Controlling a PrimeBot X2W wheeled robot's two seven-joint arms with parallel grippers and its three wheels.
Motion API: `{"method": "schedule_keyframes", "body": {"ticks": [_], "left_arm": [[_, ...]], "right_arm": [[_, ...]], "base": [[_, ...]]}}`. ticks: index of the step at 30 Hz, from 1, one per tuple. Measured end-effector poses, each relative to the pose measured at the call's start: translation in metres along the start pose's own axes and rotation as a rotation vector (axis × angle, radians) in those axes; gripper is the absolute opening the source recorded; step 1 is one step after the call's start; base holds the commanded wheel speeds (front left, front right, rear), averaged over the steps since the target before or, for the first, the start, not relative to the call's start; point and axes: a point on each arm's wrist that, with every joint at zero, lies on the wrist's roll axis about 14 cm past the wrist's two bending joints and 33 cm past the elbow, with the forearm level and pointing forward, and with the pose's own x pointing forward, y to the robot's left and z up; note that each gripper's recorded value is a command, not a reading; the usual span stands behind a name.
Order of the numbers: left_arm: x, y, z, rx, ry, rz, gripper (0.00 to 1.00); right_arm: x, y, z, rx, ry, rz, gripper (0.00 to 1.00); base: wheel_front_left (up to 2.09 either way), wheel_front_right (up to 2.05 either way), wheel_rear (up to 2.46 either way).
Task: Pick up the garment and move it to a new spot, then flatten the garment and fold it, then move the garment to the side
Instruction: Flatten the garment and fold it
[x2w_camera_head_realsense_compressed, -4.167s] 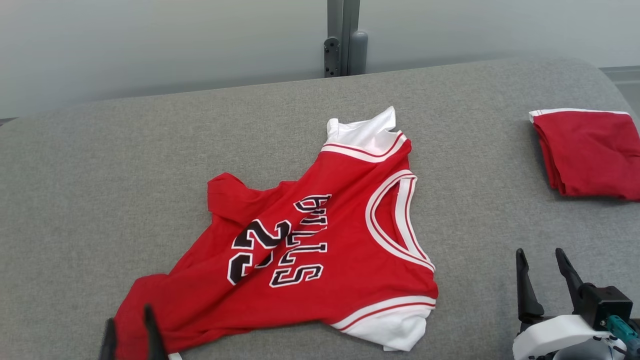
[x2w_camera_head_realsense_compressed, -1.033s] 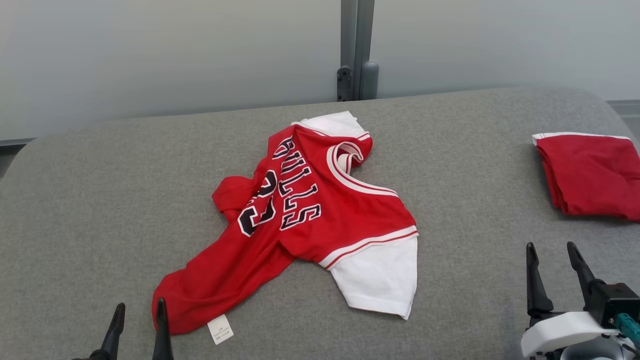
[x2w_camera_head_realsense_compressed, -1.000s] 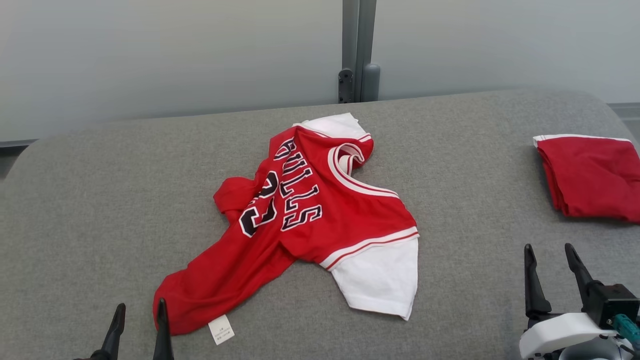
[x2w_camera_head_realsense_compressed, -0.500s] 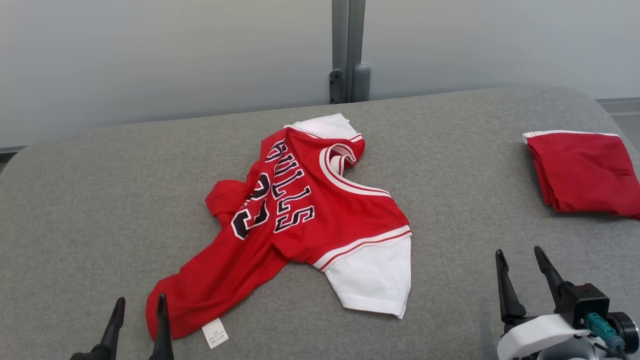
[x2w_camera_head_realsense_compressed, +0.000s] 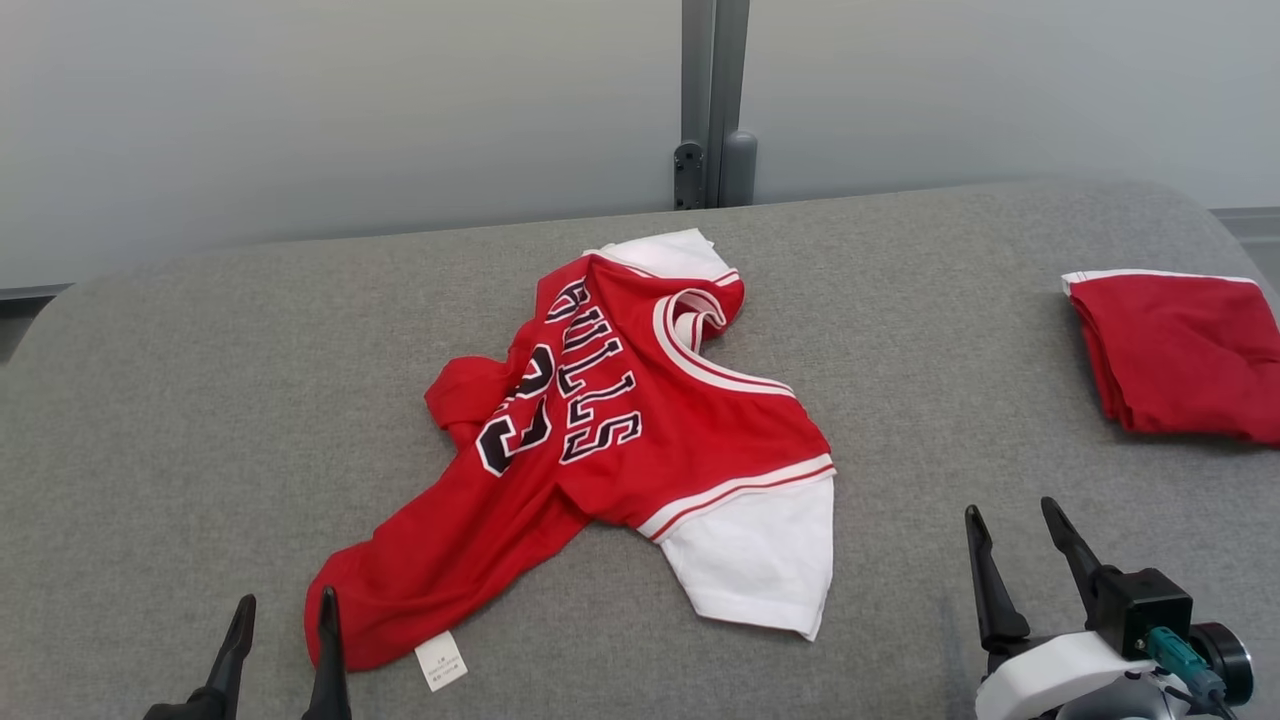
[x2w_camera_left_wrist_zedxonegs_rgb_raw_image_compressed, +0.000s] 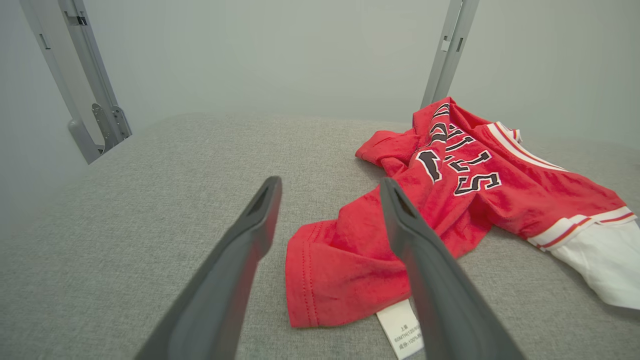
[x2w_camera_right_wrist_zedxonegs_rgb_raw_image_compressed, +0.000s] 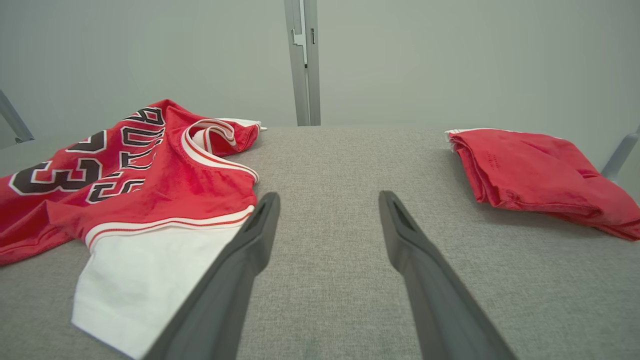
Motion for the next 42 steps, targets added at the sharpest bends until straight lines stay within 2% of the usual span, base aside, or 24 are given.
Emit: {"method": "schedule_keyframes", "body": {"ticks": [22, 27, 29, 32, 34, 38, 42], "left_arm": [[-0.004, 0.004, -0.001, 0.005, 0.004, 0.006, 1.00], [-0.001, 0.002, -0.005, 0.010, 0.016, -0.006, 1.00], [-0.003, 0.002, -0.017, 0.022, 0.060, -0.015, 1.00], [-0.006, 0.007, -0.043, 0.038, 0.163, -0.015, 1.00], [-0.001, 0.012, -0.050, 0.029, 0.208, 0.003, 1.00], [0.007, 0.017, -0.066, 0.022, 0.317, 0.013, 1.00], [0.011, 0.022, -0.081, 0.033, 0.412, 0.016, 1.00]], "right_arm": [[0.002, 0.014, -0.001, 0.001, 0.003, 0.043, 1.00], [0.006, 0.028, 0.000, 0.073, -0.002, 0.074, 1.00], [0.006, 0.037, -0.015, 0.112, 0.048, 0.096, 1.00], [0.001, 0.064, -0.048, 0.132, 0.215, 0.170, 1.00], [0.005, 0.080, -0.055, 0.142, 0.277, 0.217, 1.00], [0.009, 0.088, -0.073, 0.152, 0.399, 0.245, 1.00], [0.015, 0.092, -0.084, 0.146, 0.459, 0.261, 1.00]], "base": [[0.00, 0.00, 0.00], [0.00, 0.00, 0.00], [0.00, 0.00, 0.00], [0.00, 0.00, 0.00], [0.00, 0.00, 0.00], [0.00, 0.00, 0.00], [0.00, 0.00, 0.00]]}}
